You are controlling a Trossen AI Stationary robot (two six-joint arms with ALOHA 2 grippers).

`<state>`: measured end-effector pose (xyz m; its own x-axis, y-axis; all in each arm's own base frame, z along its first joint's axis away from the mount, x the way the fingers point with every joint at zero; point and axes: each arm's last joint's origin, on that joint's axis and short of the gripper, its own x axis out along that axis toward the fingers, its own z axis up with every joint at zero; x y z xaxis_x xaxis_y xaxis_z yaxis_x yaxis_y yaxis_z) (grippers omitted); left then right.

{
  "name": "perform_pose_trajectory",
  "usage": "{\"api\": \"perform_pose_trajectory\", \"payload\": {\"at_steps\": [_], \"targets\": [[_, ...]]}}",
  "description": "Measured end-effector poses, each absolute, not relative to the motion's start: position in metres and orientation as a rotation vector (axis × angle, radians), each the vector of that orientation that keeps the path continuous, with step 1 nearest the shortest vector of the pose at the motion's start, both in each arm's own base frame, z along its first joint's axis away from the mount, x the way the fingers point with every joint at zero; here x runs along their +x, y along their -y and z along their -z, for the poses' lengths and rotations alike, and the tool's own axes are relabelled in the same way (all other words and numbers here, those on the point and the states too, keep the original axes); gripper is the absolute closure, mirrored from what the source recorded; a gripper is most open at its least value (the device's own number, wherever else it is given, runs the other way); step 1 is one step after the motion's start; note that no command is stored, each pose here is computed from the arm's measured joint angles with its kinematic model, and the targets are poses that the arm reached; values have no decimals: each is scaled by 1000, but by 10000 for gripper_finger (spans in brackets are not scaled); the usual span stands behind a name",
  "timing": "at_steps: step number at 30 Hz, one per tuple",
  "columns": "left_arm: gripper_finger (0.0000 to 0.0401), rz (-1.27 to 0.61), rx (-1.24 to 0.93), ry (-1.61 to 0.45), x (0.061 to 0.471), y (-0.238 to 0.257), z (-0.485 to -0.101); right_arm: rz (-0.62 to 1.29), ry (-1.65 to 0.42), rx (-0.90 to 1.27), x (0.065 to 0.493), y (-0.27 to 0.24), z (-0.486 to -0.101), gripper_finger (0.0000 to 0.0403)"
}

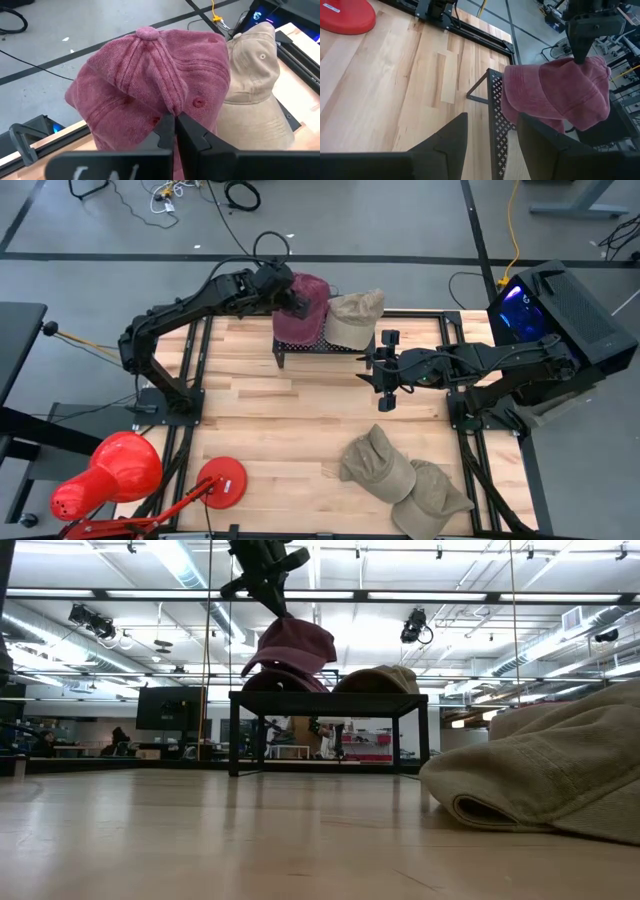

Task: Pick & Place hat
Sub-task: Stack the red cap on top of the red cap on the shelf

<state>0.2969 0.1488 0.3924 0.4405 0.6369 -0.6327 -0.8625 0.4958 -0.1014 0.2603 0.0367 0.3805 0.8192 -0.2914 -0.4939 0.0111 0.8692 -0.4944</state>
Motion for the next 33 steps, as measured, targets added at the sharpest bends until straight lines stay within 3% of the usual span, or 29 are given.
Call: {"api": "perform_pose_trajectory", "payload": {"at_steps": [33], "targets": [[383, -1016, -451, -546, 312, -159, -380, 170, -584, -494, 261, -37, -381, 231]]}}
